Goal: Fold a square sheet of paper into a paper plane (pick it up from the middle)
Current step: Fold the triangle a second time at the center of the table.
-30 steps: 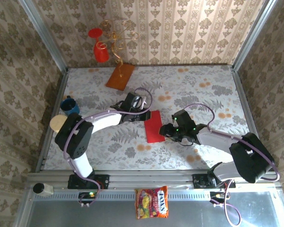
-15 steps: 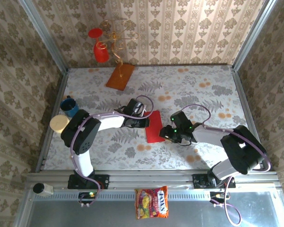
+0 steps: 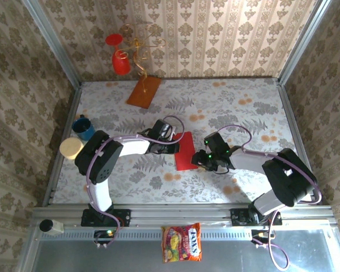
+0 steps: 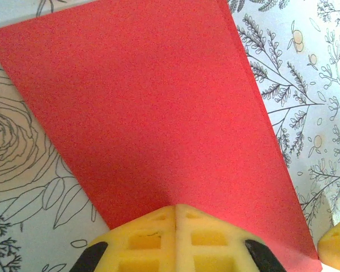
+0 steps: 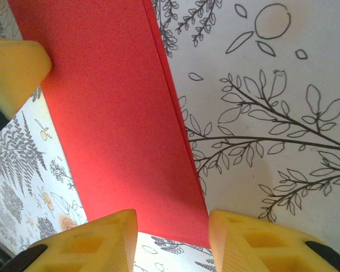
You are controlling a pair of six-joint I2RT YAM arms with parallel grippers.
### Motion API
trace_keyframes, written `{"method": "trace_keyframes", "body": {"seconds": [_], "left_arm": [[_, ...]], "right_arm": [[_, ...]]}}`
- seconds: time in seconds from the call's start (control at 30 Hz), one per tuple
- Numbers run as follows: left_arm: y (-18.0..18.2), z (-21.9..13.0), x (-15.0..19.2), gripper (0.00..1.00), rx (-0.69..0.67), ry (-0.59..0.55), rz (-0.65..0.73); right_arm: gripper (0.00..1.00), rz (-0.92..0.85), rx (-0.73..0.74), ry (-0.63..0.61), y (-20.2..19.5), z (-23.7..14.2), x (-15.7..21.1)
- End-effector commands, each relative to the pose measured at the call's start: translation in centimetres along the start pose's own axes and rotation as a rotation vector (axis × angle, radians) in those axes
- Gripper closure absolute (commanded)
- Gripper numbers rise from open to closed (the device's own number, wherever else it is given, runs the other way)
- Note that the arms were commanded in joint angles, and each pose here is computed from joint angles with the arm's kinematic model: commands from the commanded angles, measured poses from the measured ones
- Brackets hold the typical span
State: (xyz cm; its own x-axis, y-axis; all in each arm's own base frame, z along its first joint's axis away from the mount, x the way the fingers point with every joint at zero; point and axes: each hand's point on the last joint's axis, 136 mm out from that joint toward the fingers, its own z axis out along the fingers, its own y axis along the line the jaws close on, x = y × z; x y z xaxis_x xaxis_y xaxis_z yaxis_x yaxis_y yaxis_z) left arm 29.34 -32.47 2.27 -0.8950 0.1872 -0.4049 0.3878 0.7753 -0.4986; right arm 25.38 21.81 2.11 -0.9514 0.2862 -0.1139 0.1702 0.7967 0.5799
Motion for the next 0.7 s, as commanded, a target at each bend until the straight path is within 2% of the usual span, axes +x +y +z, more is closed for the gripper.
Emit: {"method": "trace_keyframes", "body": {"seconds": [0.0,0.43,0.67], "left_arm": [[1.8,1.2,2.6,1.0,-0.047,0.069,-0.029],[2.0,1.4,2.7,1.0,-0.049,0.074,-0.031],[2.0,1.4,2.7,1.0,-0.048,0.073,-0.03]], "right_arm": [[0.62,-0.011,-0.024,0.008,0.9,0.8,-0.3],[0.72,-0.021,-0.056,-0.008,2.3,0.0,-0.9],[0.69,-0.024,-0.062,-0.015,2.5,-0.4,-1.0]]}}
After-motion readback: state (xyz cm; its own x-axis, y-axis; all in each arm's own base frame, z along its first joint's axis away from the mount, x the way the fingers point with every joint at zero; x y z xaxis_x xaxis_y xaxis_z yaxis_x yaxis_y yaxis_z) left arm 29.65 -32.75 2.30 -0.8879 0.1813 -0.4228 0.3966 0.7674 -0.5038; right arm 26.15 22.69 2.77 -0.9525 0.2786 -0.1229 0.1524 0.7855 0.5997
